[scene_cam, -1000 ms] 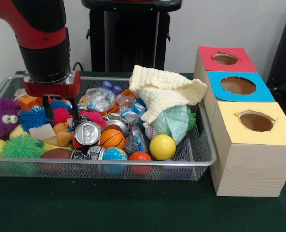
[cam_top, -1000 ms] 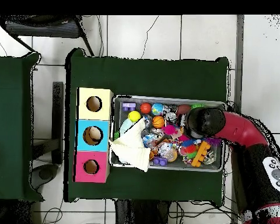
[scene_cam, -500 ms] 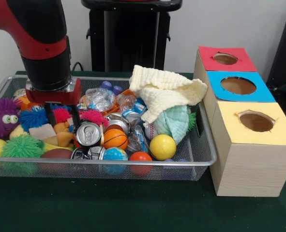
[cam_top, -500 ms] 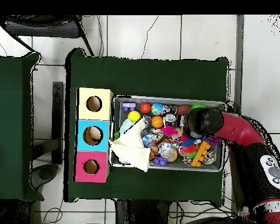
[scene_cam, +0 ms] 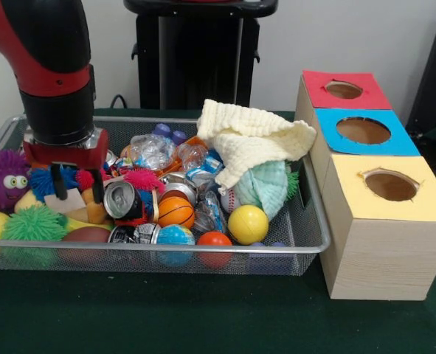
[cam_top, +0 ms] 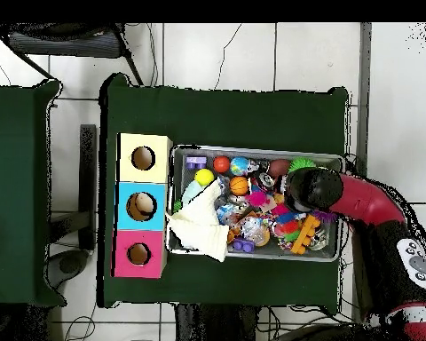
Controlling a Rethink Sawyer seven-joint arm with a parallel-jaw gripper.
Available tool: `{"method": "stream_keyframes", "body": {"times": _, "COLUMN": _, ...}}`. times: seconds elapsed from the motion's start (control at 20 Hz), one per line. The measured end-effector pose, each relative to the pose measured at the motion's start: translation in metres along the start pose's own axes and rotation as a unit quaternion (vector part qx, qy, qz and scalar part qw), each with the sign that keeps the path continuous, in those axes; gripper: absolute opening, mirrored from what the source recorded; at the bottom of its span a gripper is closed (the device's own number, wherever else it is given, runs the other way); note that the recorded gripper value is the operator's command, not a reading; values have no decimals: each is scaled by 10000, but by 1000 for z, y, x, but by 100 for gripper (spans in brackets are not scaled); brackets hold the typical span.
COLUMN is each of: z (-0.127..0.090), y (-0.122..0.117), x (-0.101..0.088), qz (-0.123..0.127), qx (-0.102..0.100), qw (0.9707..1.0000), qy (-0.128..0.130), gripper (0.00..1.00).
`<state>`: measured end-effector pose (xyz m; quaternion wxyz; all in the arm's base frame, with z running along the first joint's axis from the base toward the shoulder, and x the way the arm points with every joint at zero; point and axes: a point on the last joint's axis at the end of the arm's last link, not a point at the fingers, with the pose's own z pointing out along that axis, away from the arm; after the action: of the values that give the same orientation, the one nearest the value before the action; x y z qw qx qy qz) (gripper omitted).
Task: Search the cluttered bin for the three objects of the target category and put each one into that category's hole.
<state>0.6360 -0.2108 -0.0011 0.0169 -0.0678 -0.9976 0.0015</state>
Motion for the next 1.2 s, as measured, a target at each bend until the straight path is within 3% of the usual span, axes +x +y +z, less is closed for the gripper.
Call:
{"method": "stream_keyframes", "body": {"times": 0.3, "z": 16, "y": 1, "x": 9, "qz": -73, "qx": 131, "qw": 9999, "qy": 66, "gripper": 100}}
{"method": "stream_keyframes", "body": {"times": 0.7, "z": 15, "y": 7, "x": 12, "qz": -165, "qx": 274, "qw": 9994, "qy": 130, "gripper": 100}}
{"method": "stream_keyframes", "body": {"times": 1.2, "z": 6, "y": 7, "x": 13, "qz": -90, "qx": 353, "qw": 9991, "qy": 196, "gripper": 100}}
